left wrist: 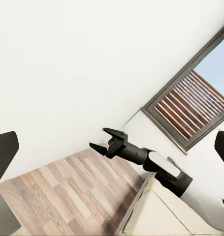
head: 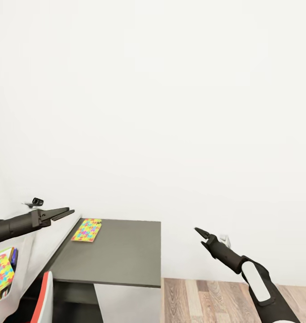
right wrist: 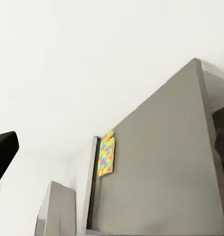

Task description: Put all the toys in the child's room - the three board games (two on the bed and one on the table), the two jigsaw puzzles on the table, and the tennis ball on the table - inside the toy box on the table in the child's room.

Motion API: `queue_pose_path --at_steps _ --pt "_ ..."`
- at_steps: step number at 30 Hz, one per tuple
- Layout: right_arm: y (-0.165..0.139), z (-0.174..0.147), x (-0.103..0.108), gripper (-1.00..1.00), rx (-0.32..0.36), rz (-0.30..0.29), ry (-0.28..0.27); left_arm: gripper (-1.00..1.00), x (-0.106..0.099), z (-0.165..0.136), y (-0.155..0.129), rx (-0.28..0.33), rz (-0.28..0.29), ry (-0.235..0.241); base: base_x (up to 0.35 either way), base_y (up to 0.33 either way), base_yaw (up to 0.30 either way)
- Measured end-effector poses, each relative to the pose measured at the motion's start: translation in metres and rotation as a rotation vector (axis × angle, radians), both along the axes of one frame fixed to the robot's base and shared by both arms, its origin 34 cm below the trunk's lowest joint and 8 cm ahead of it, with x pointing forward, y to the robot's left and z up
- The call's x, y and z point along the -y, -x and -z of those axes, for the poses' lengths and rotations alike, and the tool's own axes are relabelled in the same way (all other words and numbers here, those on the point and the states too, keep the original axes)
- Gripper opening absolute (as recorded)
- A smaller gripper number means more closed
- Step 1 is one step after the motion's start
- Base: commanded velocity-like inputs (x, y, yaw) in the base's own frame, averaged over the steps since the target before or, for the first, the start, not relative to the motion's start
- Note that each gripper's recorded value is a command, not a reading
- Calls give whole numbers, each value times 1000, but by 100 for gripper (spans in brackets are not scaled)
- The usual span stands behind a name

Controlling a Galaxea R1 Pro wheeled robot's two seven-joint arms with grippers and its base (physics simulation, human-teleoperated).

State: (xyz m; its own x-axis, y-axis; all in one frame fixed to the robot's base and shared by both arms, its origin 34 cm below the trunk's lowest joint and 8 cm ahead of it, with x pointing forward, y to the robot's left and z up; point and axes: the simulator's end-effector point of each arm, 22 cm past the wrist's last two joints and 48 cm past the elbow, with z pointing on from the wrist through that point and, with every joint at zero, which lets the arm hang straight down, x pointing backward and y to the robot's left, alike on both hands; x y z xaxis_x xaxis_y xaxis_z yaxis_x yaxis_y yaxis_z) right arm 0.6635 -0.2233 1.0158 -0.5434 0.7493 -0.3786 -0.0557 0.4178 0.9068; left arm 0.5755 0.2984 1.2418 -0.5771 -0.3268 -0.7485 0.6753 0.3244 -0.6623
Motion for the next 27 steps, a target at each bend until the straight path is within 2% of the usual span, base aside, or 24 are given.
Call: queue_pose_path --at_steps 10,27 --pt "-3 5 10 100 9 33 20 100 1 1 0 0 1 0 0 0 -252" --pt "-5 -1 10 100 17 30 9 100 0 1 0 2 -1 -4 0 0 -13"
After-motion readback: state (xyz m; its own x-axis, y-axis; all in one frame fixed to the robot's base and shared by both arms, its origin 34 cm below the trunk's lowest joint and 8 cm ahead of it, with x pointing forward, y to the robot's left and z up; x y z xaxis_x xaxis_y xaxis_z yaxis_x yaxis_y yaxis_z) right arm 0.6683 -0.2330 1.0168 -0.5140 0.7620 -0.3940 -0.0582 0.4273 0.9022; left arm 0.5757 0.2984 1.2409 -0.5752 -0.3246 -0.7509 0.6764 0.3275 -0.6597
